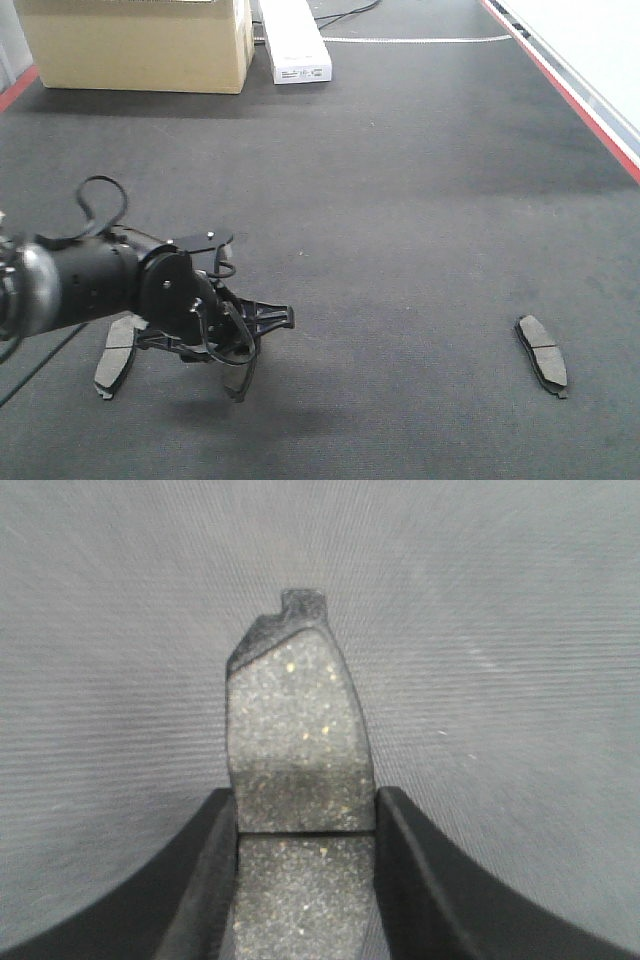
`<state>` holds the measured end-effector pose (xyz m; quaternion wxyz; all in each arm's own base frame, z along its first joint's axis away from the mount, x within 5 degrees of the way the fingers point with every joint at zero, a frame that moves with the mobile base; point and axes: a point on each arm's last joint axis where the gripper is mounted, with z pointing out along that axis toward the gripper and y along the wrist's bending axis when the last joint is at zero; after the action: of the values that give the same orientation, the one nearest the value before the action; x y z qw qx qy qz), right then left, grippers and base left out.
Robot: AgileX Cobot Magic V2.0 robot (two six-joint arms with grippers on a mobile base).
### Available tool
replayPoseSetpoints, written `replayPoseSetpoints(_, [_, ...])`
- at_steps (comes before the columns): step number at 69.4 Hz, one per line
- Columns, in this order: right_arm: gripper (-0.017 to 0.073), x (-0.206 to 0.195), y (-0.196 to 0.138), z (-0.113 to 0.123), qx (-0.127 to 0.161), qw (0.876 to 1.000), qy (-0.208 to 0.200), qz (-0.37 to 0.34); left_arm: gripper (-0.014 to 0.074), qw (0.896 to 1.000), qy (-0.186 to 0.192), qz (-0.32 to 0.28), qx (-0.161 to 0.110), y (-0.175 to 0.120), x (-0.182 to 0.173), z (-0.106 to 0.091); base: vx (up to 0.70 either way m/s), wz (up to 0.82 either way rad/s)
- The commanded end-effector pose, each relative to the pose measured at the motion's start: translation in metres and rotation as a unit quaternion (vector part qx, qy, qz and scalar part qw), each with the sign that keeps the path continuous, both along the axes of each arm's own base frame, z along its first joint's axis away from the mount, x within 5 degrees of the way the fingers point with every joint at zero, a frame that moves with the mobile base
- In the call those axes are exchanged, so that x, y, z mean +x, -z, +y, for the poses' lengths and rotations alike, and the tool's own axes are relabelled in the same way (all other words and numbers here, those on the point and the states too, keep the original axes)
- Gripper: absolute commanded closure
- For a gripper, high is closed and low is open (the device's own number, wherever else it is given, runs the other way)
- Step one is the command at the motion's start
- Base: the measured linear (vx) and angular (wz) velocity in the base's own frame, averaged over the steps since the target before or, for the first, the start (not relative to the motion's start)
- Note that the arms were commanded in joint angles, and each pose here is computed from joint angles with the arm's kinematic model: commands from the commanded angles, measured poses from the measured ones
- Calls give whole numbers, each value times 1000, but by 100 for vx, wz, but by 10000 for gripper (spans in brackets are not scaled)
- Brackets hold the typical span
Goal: Move and align brake pads A on conveyor
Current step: 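Lower the left gripper and release its pad beside the placed pad, then raise the empty left gripper away from the belt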
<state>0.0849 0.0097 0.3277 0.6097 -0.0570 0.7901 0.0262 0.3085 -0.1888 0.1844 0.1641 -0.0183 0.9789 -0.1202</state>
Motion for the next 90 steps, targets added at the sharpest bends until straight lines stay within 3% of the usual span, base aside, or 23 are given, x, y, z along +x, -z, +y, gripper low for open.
replayPoseSetpoints(1, [564, 1, -17, 0, -1, 998, 0, -61, 505, 999, -5, -29, -29, -18, 6, -11, 0, 0])
replayPoseSetpoints(13, [564, 1, -17, 0, -1, 998, 0, -61, 416, 1000, -3, -8, -17, -7, 12, -17, 0, 0])
replayPoseSetpoints(36, [564, 1, -17, 0, -1, 998, 0, -61, 116, 999, -4, -17, -27, -16, 20, -22, 0, 0])
replayPoseSetpoints(44, [564, 1, -17, 0, -1, 998, 0, -61, 91, 999, 2, -22, -26, -28, 20, -22, 0, 0])
replayPoseSetpoints(51, [564, 1, -17, 0, -1, 998, 0, -60, 92, 997, 31, -59, -28, -51, 17, -19, 0, 0])
replayPoseSetpoints(61, [564, 1, -17, 0, -1, 998, 0, -60, 92, 989, 65, -129, -19, -98, 2, -5, 0, 0])
replayPoseSetpoints(71, [564, 1, -17, 0, -1, 998, 0, -60, 92, 977, 77, -201, -5, -151, -29, 20, 0, 0])
replayPoseSetpoints(90, [564, 1, -17, 0, -1, 998, 0, -60, 92, 951, 84, -297, 13, -188, -100, 73, 0, 0])
